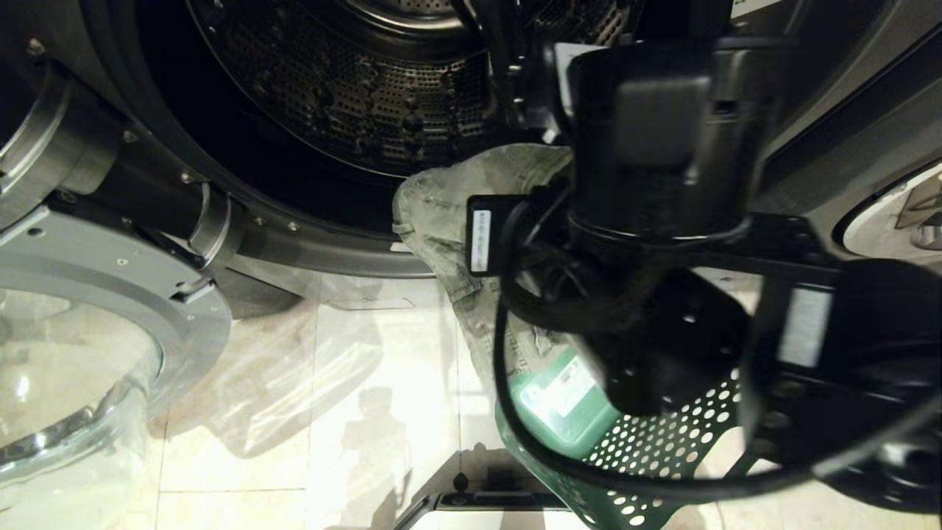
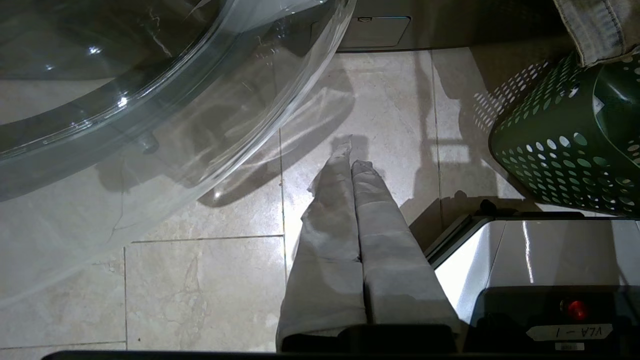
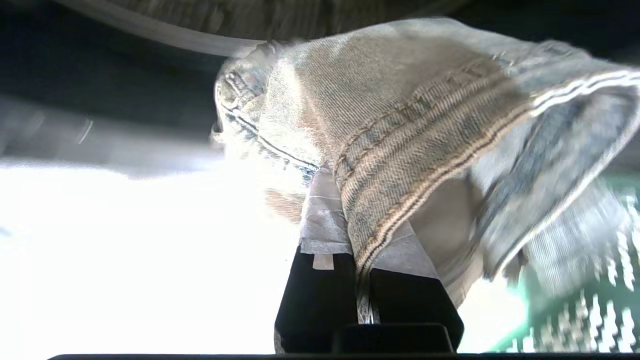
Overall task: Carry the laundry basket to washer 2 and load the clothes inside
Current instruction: Place the clothes into the washing machine
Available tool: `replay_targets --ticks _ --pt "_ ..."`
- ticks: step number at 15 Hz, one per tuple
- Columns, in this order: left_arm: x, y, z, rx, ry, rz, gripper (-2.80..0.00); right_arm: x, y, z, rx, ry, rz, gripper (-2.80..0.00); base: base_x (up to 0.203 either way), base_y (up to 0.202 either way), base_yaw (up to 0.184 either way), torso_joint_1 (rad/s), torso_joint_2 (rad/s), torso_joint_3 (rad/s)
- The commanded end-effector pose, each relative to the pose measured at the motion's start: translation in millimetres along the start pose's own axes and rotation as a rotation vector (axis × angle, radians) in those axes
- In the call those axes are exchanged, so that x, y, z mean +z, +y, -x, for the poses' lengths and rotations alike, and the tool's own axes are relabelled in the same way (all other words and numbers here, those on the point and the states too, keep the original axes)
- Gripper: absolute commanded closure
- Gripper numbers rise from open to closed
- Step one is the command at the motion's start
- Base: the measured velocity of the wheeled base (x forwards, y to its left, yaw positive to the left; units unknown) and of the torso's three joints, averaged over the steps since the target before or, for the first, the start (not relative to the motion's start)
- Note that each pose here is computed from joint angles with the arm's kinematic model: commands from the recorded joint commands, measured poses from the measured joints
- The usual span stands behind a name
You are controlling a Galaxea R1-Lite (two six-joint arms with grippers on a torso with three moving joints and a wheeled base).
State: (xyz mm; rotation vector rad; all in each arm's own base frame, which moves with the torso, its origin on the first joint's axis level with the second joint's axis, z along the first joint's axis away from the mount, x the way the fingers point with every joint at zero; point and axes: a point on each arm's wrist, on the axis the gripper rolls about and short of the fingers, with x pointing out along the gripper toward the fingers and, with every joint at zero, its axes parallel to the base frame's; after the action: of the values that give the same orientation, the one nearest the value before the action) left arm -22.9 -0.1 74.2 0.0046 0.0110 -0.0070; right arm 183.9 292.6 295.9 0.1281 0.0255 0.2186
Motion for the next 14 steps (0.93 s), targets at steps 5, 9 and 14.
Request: replay_targets --ticks 5,9,14 --pt "0 0.0 0 -0.001 0.001 0.0 0.0 16 -66 94 0.03 0.279 -0.073 0.0 0.0 0.0 0.0 0.0 0.0 0.0" --pt "0 0.0 0 0.001 0.0 0.0 0.0 11 -108 126 0.019 0.484 -0.052 0.0 0.0 0.0 0.0 0.0 0.0 0.0" --pt "0 0.0 0 -0.001 0.001 0.0 0.0 32 -167 156 -0.028 0.643 0.091 0.0 0.0 0.0 0.0 0.0 0.0 0.0"
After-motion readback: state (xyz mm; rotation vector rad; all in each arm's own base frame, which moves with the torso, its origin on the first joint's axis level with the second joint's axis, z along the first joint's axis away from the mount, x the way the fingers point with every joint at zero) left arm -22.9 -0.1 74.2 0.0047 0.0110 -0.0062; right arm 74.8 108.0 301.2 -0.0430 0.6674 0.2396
